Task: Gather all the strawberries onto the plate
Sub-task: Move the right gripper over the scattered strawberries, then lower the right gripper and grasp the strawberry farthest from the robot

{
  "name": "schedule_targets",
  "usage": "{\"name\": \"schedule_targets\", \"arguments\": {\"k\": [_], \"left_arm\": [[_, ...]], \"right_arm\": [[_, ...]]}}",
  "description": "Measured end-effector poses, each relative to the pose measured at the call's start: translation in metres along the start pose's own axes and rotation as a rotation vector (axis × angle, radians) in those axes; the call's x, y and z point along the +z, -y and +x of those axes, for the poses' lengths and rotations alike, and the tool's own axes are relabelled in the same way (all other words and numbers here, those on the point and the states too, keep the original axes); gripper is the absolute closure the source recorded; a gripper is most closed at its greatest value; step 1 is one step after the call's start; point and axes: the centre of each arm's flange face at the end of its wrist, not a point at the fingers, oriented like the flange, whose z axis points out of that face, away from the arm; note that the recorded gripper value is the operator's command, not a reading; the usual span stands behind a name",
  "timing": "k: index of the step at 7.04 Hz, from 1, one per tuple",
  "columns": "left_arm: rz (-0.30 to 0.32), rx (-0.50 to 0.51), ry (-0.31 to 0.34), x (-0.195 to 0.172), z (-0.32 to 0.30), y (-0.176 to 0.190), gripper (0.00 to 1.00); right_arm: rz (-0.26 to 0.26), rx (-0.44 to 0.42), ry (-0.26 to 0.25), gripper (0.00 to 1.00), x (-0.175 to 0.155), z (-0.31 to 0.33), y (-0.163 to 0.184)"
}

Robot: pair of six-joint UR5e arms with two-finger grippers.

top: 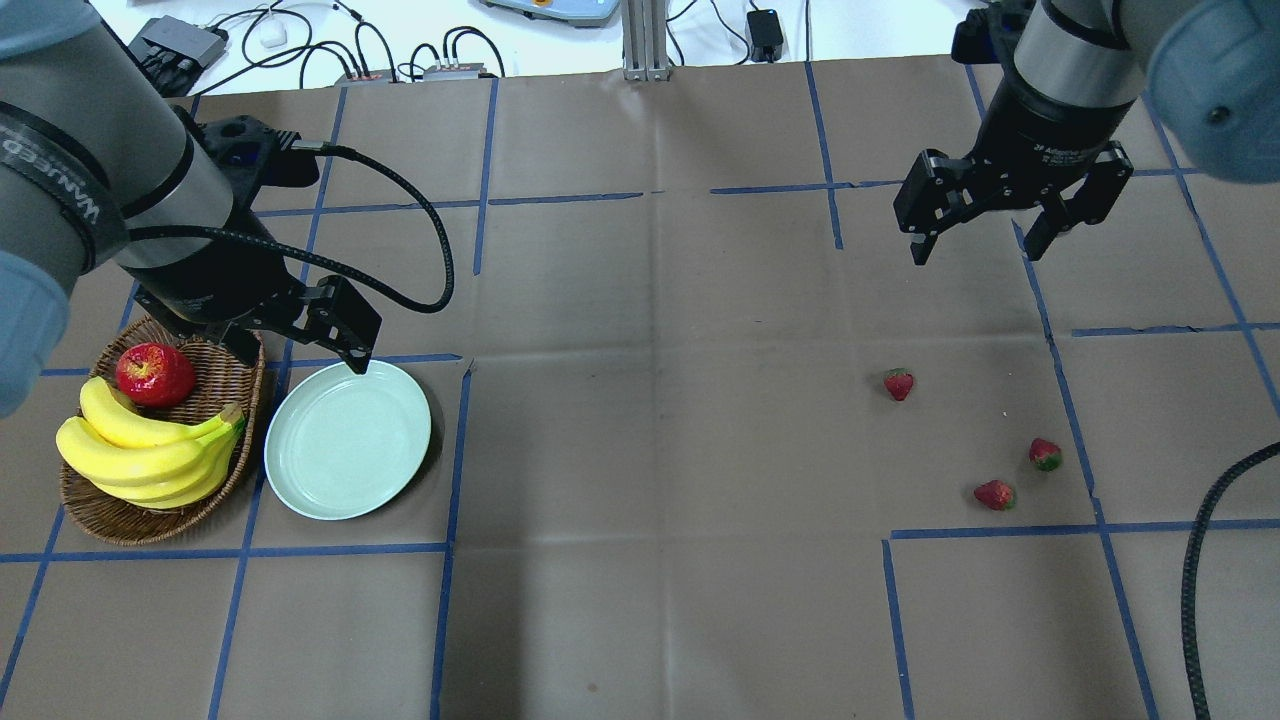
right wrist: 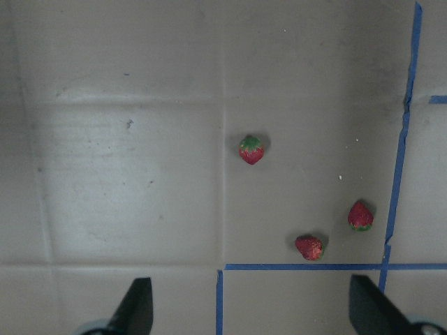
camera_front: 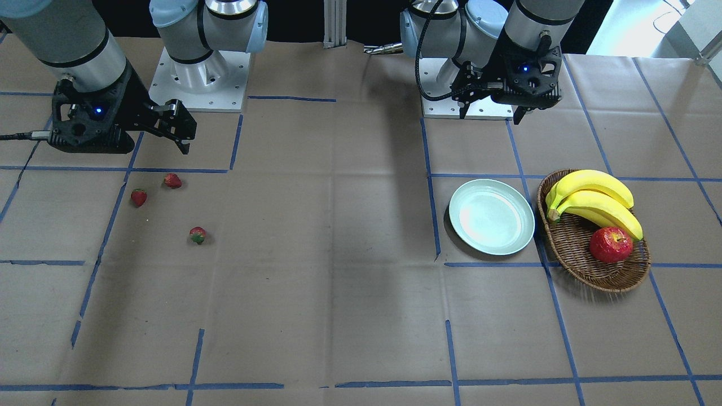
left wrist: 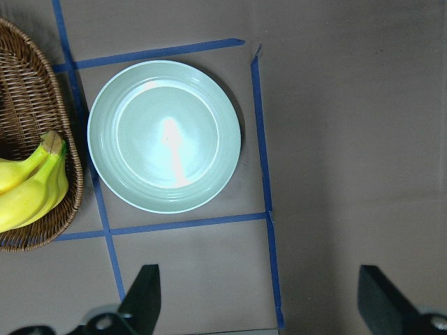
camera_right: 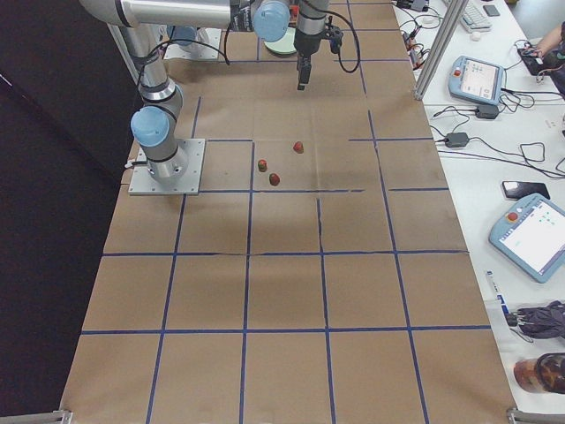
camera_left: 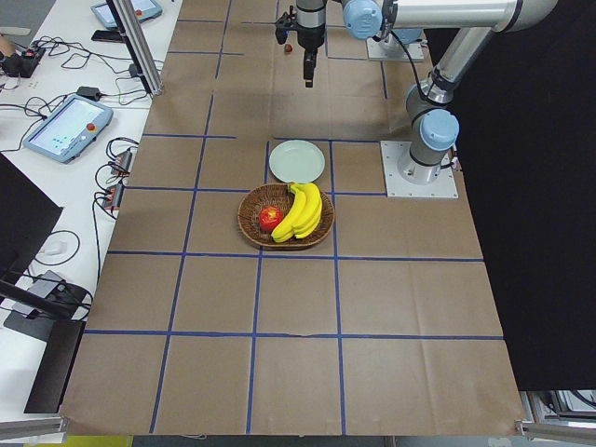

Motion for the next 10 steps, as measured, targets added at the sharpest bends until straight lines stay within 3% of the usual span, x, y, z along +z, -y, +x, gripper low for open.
{"name": "schedule_targets", "arguments": {"k": [3,6,9,10], "left_arm": [[-0.002,0.0,-0.001,0.001,0.0,0.001,0.0],[-0.001,0.001,-0.001,0.001,0.0,0.001,0.0],[-0.001,0.001,-0.002,0.001,0.0,0.001,0.0],[-0.002,0.001,-0.002,0.001,0.0,0.001,0.0]], "right_arm": [[0.066,-0.062,-0.024,0.0,0.099,0.015,0.0],[0.078,-0.029,-0.021,0.0,0.2,0.033,0.0],[0.073,-0.022,-0.009,0.03,0.251,0.034,0.019],[0.067,-0.024,-0.006,0.12,0.259,0.034,0.022]]}}
